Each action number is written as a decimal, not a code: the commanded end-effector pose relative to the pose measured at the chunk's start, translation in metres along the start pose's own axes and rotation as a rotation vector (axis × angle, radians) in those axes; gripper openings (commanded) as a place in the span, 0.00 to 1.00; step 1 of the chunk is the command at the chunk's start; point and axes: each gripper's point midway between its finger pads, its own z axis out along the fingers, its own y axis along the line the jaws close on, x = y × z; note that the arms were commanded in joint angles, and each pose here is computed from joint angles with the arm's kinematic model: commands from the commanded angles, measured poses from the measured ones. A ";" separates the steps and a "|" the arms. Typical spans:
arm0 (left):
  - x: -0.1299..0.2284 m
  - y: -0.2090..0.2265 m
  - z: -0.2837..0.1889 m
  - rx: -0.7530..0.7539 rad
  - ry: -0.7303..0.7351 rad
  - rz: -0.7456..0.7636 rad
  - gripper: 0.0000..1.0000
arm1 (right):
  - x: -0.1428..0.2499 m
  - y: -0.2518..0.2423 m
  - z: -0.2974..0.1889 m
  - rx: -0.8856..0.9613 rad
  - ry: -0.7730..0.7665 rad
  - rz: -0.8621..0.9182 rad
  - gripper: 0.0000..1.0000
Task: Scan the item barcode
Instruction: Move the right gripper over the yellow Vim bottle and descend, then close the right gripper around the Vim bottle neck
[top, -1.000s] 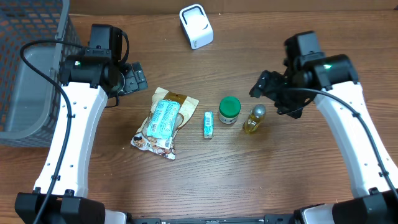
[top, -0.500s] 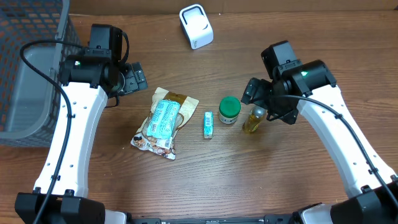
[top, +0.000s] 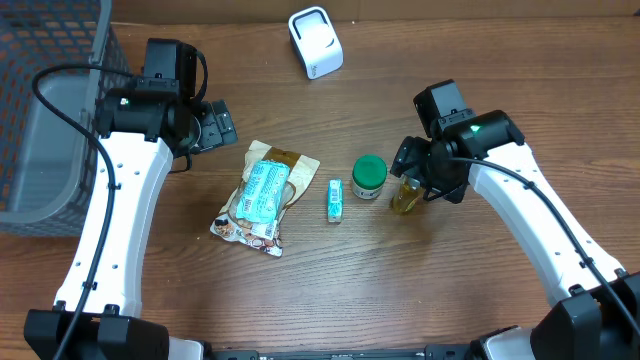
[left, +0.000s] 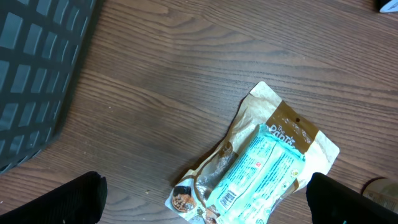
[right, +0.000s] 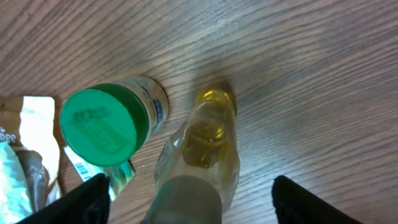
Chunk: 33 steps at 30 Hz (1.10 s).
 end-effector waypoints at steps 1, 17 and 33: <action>-0.005 -0.001 -0.004 0.009 -0.017 0.014 1.00 | 0.001 -0.003 0.006 0.019 0.000 -0.001 0.78; -0.005 -0.001 -0.004 0.009 -0.017 0.015 1.00 | 0.007 -0.009 0.030 0.065 0.045 -0.012 0.65; -0.005 -0.001 -0.004 0.009 -0.017 0.014 1.00 | 0.008 -0.011 0.030 0.067 0.055 -0.174 0.45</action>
